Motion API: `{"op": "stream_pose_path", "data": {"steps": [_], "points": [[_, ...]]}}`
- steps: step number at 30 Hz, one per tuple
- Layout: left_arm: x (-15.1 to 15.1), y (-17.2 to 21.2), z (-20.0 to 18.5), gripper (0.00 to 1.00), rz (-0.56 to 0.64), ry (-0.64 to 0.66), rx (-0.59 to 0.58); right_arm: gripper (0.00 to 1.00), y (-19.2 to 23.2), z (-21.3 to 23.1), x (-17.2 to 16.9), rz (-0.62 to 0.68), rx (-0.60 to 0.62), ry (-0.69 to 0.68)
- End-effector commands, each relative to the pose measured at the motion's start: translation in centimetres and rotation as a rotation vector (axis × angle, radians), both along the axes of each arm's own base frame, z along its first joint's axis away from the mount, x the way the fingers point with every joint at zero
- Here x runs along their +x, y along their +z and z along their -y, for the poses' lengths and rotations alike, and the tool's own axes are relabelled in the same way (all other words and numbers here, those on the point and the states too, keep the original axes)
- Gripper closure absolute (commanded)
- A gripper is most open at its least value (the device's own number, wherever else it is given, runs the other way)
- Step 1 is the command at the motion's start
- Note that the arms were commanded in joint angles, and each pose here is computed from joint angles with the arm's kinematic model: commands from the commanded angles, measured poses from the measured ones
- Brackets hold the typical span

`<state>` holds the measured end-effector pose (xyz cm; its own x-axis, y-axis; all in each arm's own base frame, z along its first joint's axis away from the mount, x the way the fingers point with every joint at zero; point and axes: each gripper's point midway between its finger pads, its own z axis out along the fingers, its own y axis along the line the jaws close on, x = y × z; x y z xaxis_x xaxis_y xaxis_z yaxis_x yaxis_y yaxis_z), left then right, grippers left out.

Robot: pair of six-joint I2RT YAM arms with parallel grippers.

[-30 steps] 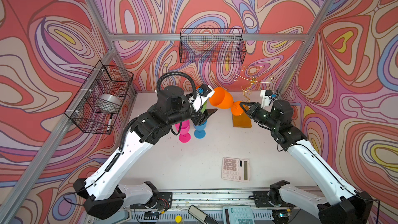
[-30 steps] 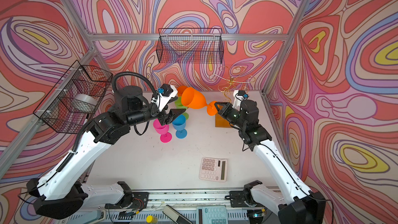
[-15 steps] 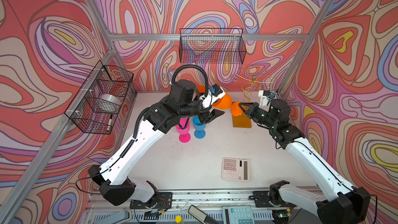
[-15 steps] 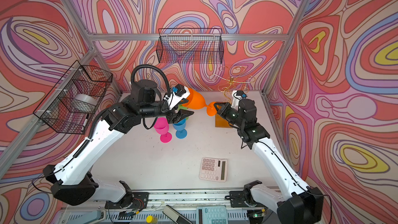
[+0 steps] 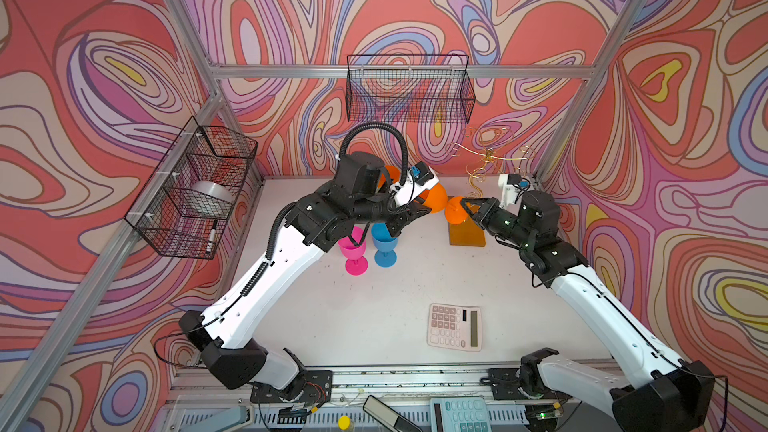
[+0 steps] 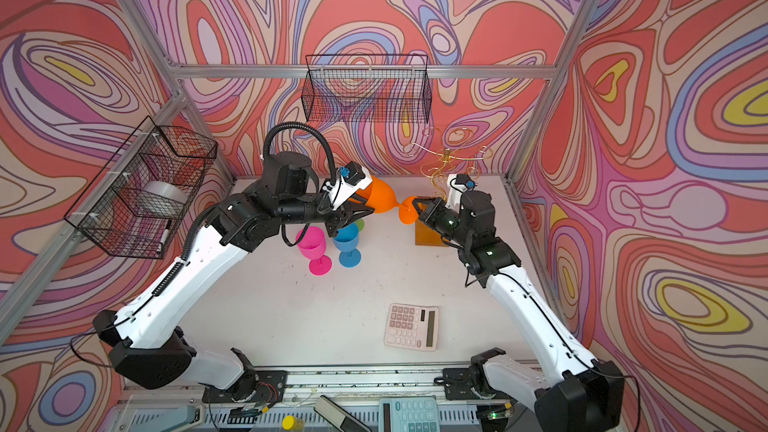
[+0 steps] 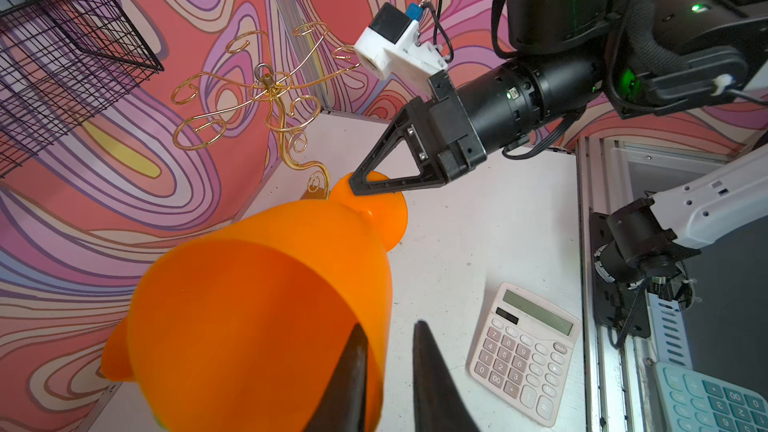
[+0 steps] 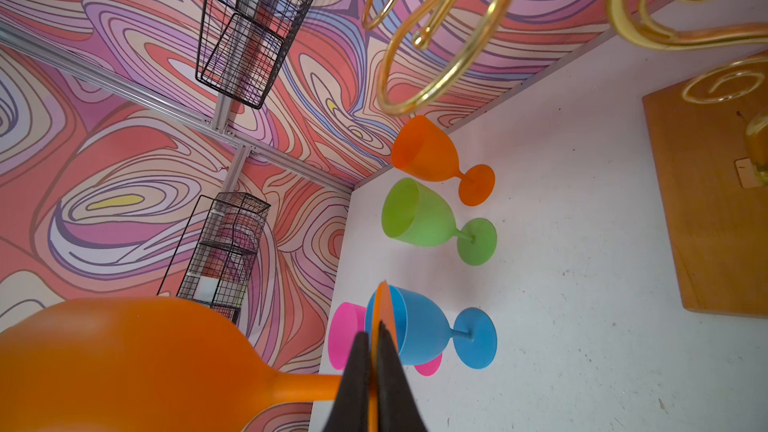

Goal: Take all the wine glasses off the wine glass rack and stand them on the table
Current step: 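Carry the orange glass beside the green glass and lower it upright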

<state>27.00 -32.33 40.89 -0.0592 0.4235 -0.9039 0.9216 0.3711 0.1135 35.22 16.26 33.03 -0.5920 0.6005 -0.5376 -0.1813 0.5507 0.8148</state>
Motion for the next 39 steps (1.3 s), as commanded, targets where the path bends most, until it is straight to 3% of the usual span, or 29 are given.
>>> {"op": "stream_pose_path", "data": {"steps": [1, 4, 11, 17, 22, 30, 39], "points": [[-0.4, 0.4, 0.2, 0.87, -0.006, -0.025, -0.006, 1.00, 1.0, 0.2, 0.1, 0.027, -0.003, -0.012], [-0.4, 0.3, 0.1, 1.00, -0.010, -0.020, 0.000, 1.00, 1.2, 0.3, 0.1, 0.032, -0.004, -0.016], [-0.4, 0.9, -0.4, 1.00, 0.010, -0.005, -0.002, 1.00, 1.7, 0.3, 0.0, 0.047, -0.024, -0.008], [0.0, 1.2, -1.5, 1.00, 0.035, 0.035, 0.016, 0.63, 1.9, 0.4, 0.0, 0.067, -0.059, -0.009], [0.9, 2.1, -3.1, 1.00, 0.052, 0.093, 0.009, 0.42, 2.8, 1.2, -0.6, 0.112, -0.100, -0.034], [3.1, 2.6, -6.5, 1.00, 0.027, 0.234, -0.011, 0.22, 3.8, 2.3, -1.3, 0.173, -0.182, -0.069], [6.5, 2.1, -11.8, 1.00, -0.037, 0.471, -0.047, 0.19, 4.5, 3.0, -1.3, 0.210, -0.243, -0.095]]}}
